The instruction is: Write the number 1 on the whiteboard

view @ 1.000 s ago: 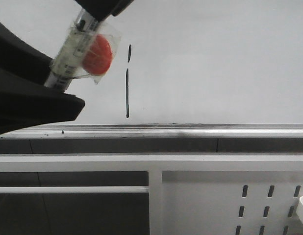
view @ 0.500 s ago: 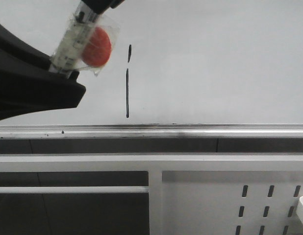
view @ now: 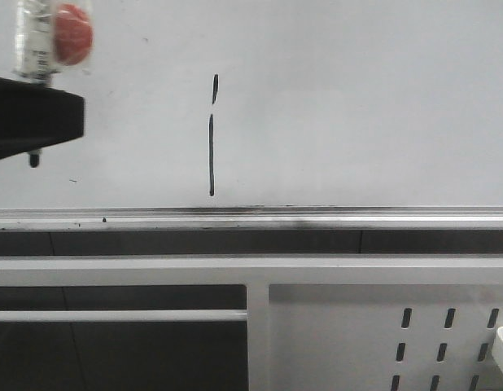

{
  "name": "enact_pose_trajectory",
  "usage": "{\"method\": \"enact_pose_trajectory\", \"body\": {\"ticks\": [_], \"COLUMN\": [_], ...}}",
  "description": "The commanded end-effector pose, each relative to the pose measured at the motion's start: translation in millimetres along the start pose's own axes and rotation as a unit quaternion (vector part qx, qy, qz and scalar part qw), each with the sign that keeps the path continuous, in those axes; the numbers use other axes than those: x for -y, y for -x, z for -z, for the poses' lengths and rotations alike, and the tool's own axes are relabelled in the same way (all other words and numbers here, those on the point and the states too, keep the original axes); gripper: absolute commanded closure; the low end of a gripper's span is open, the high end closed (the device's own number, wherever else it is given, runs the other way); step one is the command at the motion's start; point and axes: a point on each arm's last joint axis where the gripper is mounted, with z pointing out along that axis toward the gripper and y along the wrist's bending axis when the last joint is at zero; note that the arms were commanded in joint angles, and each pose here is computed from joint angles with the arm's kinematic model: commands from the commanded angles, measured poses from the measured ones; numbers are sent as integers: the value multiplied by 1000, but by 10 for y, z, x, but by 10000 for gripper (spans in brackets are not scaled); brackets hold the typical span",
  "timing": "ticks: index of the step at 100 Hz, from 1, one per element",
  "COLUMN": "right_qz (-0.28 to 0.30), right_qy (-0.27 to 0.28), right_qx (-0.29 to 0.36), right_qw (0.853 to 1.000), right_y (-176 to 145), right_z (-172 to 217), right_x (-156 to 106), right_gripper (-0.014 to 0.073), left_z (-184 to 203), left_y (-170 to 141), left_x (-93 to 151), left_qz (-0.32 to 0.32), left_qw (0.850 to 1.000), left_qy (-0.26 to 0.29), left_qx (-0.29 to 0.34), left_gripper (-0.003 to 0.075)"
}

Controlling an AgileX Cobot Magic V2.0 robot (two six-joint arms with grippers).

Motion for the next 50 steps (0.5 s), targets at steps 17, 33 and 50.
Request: {"method": "enact_pose_trajectory", "body": {"ticks": [17,33,50], "right_qz": [-42,-100,-134], "right_qy": [-105,-215,-244], "right_qx": [103,142,159], "right_qw": [988,961,947], "right_y": [-15,-299,-609], "right_z": [391,460,469], "right_x": [104,211,172], "right_gripper": [651,650,651], "left_z": [122,82,-63], "left_y": [24,-8,-117], "left_x": [-195,-252,-295], "left_qz": [50,48,33], "left_qw": [991,988,987], "left_qy": [79,107,122], "left_qx": [98,100,97], "left_gripper": [740,740,740]}}
